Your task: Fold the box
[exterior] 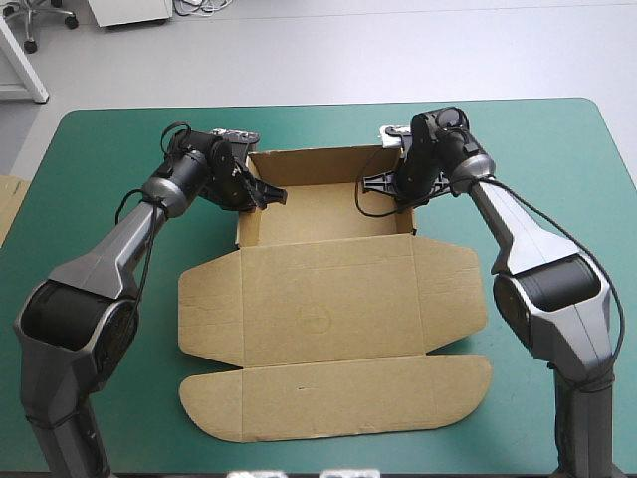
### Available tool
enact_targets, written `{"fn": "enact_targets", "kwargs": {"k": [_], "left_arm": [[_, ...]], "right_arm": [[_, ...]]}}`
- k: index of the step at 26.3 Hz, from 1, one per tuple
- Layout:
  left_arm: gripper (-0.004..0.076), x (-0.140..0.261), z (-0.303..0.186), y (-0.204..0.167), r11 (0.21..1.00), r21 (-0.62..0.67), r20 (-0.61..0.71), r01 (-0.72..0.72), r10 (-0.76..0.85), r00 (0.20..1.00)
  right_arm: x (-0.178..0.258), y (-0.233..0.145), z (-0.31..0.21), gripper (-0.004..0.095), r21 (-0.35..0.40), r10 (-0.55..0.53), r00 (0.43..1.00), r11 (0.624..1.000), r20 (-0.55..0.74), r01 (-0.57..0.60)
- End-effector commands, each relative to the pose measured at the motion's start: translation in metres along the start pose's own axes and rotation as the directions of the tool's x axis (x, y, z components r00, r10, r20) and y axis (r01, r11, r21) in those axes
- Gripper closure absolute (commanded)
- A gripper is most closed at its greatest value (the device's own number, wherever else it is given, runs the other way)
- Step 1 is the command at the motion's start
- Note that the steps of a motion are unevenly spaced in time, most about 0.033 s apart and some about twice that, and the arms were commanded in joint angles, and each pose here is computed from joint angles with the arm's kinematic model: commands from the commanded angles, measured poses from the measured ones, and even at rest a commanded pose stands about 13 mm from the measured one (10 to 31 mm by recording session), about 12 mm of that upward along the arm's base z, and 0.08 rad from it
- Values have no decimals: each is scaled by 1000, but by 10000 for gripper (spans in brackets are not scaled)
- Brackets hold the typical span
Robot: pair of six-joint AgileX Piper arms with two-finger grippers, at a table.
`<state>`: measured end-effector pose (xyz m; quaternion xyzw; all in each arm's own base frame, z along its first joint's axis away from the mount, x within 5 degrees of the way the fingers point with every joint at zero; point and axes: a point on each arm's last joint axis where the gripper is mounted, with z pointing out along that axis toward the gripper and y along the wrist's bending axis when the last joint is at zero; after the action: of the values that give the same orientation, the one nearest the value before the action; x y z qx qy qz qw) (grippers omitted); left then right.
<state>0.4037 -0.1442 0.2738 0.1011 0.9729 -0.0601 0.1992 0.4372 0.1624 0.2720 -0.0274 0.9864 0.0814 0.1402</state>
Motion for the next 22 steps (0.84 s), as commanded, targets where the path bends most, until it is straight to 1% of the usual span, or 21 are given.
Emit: {"fn": "enact_targets", "kwargs": {"k": [1,5,9,10,12,14,16,17,18,19,20,21,22], "left_arm": [[734,-7,-21,-7,998,20,74,-56,54,996],[734,-6,0,-4,997,-16,33,-74,75,997],[727,-6,8,-4,997,-12,19,-71,71,997],[715,-6,8,-5,998,-10,19,-69,70,997],[659,-7,7,-5,998,-10,24,-69,70,997],[556,-7,4,-5,998,-10,18,-70,70,997],[450,-9,0,-5,997,-12,14,-71,71,997],[397,-10,-3,-5,997,-18,16,-74,74,997],[321,-13,-9,-5,997,-18,12,-74,74,997],[294,-17,-17,-6,997,-17,19,-74,74,997],[294,-19,-21,-6,997,-17,22,-74,74,997],[294,-22,-30,-7,997,-17,27,-78,78,997],[294,-24,-36,-7,997,-17,29,-78,78,997]], "right_arm": [[-2,5,-32,905,-41,2,998,999,68,0],[-2,5,-29,906,-42,16,998,999,61,-13],[-2,5,-29,905,-44,18,998,999,60,-16],[-2,5,-29,904,-44,20,998,999,60,-18],[-2,5,-29,875,-44,16,998,999,60,-13],[-3,5,-29,804,-42,-4,998,999,63,6],[-3,5,-30,713,-39,-19,997,999,69,22],[-3,5,-31,661,-39,-23,997,999,71,26],[-4,5,-33,565,-40,-35,996,998,78,38],[-4,5,-37,470,-40,-38,995,998,87,42],[-4,5,-40,421,-41,-45,995,998,94,49],[-5,6,-48,347,-38,-55,992,997,117,59],[-5,6,-52,330,-41,-55,990,997,128,61]]}}
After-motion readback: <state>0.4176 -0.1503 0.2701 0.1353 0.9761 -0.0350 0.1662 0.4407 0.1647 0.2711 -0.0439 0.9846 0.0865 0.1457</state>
